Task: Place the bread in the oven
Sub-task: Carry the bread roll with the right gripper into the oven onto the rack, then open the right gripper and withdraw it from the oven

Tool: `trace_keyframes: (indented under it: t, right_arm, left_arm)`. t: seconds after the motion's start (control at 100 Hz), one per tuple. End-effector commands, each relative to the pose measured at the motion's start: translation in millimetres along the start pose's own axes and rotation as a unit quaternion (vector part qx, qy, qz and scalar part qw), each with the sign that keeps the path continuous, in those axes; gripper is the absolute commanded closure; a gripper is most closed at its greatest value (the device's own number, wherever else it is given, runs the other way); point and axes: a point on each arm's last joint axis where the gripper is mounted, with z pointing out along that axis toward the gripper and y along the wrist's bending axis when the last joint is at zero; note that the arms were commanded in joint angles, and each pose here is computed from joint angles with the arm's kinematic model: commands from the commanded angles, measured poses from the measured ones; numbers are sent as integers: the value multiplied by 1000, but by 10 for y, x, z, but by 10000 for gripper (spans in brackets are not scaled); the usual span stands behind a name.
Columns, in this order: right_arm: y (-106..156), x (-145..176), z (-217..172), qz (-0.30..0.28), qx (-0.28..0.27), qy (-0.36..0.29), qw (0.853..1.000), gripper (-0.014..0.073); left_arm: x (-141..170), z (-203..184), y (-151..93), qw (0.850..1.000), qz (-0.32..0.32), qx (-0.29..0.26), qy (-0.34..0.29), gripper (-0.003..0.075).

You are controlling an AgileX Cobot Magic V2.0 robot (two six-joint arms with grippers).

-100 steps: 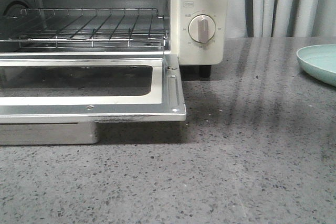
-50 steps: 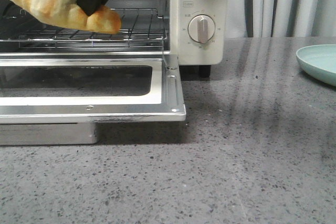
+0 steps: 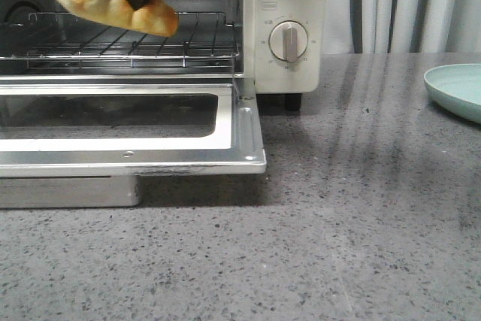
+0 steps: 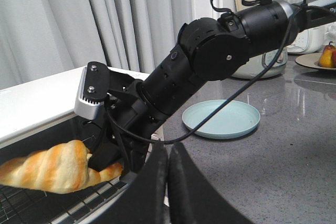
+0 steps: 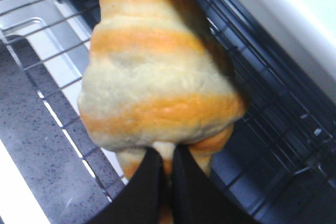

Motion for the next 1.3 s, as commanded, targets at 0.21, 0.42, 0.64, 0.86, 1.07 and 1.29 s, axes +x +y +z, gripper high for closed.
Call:
trace_keyframes:
  t: [0.21,0.42,0.64,0.86,1.07,1.29]
  right_arm:
    - [-216,-180,-223,7,28,-68,997,671]
    - [-215,-198,-225,7,28,-78,997,638]
    - [-210,-200,-225,13,24,-79,997,309]
    - [-202,-209,-235,12,23,-82,996,171]
    - [-23,-291,-453,0,5,-92,996,212]
    - [206,-402,-892,-17,-24,-125,992,509]
  left_arm:
    - [-132,-13,34,999,-13,-14,-31,742]
    - [-129,-12,30,999,-13,-12,-29,741]
    - [-123,-12,23,1000,-13,-8,-26,741]
    - [-122,-12,23,1000,-12,-8,-25,741]
    - [-102,-18,36,1000,6,-18,-15,742]
    - [-117,-65,81,997,36,-58,-24,742]
